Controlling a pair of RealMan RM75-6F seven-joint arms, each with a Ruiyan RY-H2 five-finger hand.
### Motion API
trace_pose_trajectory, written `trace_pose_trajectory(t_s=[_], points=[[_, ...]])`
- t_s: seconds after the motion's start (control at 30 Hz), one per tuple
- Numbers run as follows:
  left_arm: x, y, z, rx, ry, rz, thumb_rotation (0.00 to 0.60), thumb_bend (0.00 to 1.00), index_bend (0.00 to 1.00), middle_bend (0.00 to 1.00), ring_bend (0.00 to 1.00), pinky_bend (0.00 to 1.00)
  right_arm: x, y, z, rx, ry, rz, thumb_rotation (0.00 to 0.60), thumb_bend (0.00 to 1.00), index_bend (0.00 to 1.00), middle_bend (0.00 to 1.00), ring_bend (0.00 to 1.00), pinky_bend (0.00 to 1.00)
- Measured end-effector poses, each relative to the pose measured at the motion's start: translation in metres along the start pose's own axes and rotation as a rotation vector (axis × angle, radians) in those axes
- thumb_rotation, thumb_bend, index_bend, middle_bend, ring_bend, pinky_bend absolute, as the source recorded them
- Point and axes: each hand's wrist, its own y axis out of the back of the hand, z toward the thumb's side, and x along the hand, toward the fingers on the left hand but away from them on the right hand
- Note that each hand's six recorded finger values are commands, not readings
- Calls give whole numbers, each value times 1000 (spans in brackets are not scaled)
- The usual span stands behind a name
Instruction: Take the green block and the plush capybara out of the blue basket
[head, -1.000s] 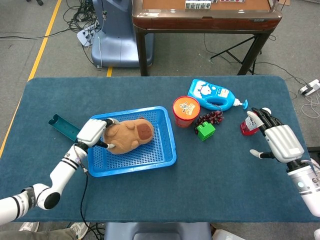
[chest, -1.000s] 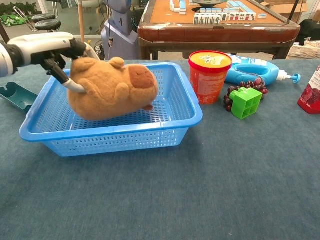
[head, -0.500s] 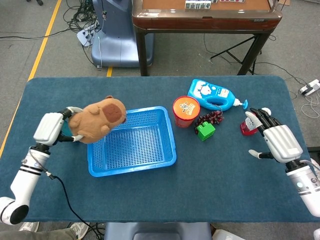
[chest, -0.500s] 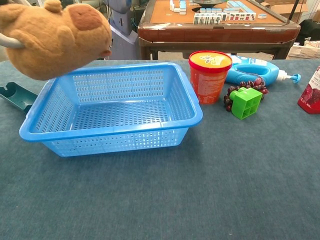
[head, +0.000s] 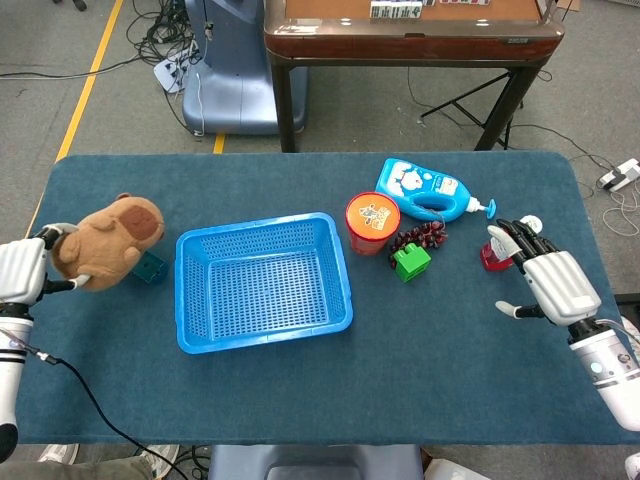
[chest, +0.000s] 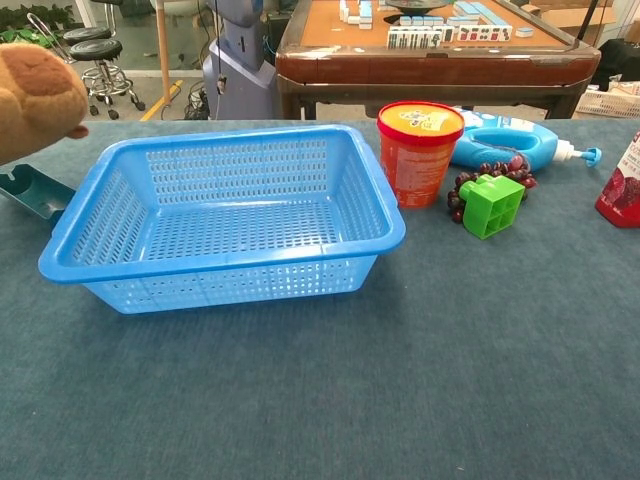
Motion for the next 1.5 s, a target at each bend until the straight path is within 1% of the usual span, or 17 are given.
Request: trace_pose_trajectory(t_s=[0.13, 0.3, 0.33, 0.37, 0.4, 0.43, 0.47, 0.57, 0.63, 0.7, 0.77, 0.8, 0.83, 0.93, 1.1, 1.33, 1.5], points=[[-10, -17, -16, 22, 41, -80, 600, 249, 435, 474, 551, 780, 1, 1, -3, 0, -9, -5, 600, 49, 0, 46, 25, 189], [-28, -38, -26, 45, 71, -187, 600, 246, 244, 292, 372, 622, 3, 3, -5, 1, -16, -14, 600, 49, 0, 46, 25, 189], [-30, -41, -27, 47, 74, -202, 583, 246, 161, 217, 284, 549, 3, 4, -6, 1, -17, -16, 600, 49, 0, 46, 25, 189], [-33, -43, -27, 49, 77, -220, 541, 246, 86, 149, 199, 478, 4, 5, -6, 0, -20, -21, 600, 49, 0, 47, 24, 189], [-36, -45, -26, 49, 79, -231, 497, 245, 47, 103, 142, 429, 4, 6, -7, -1, -23, -25, 600, 49, 0, 47, 24, 189], [-38, -45, -26, 48, 80, -241, 416, 243, 7, 41, 61, 353, 6, 7, -8, -1, -28, -27, 600, 49, 0, 47, 24, 189], [-40, -46, -24, 45, 81, -249, 364, 237, 0, 10, 21, 304, 7, 7, -10, 0, -32, -28, 600, 49, 0, 47, 25, 189], [-45, -42, -18, 38, 74, -237, 284, 222, 0, 0, 0, 215, 11, 7, -14, 2, -50, -28, 600, 54, 0, 46, 25, 189], [-48, -37, -15, 35, 65, -214, 271, 222, 0, 0, 0, 195, 15, 7, -17, 1, -63, -27, 600, 65, 0, 47, 25, 189], [-51, -30, -9, 33, 50, -184, 288, 222, 0, 0, 0, 184, 19, 6, -21, 0, -77, -27, 600, 76, 0, 47, 24, 189], [-55, -24, -4, 28, 39, -153, 503, 222, 0, 0, 0, 182, 24, 5, -25, -1, -94, -27, 600, 83, 0, 46, 25, 189], [-56, -21, -2, 27, 35, -139, 562, 222, 0, 0, 0, 182, 27, 4, -27, 1, -102, -27, 600, 85, 0, 48, 25, 189], [-57, -19, 0, 27, 30, -123, 600, 222, 0, 0, 0, 182, 30, 4, -29, 3, -110, -28, 600, 87, 0, 51, 27, 189], [-64, -13, 10, 33, 5, -83, 600, 221, 0, 0, 0, 182, 41, 1, -34, 17, -136, -38, 600, 108, 0, 72, 44, 192], [-81, -14, 28, 56, -39, -66, 600, 221, 0, 0, 0, 182, 64, -7, -40, 28, -187, -77, 600, 131, 0, 111, 71, 214], [-102, -10, 31, 67, -26, 0, 600, 222, 0, 0, 0, 182, 106, -24, -44, 30, -248, -98, 600, 134, 0, 138, 93, 230], [-124, -15, 30, 76, -20, 45, 600, 222, 0, 0, 0, 182, 123, -34, -44, 16, -265, -96, 600, 140, 2, 147, 97, 233]])
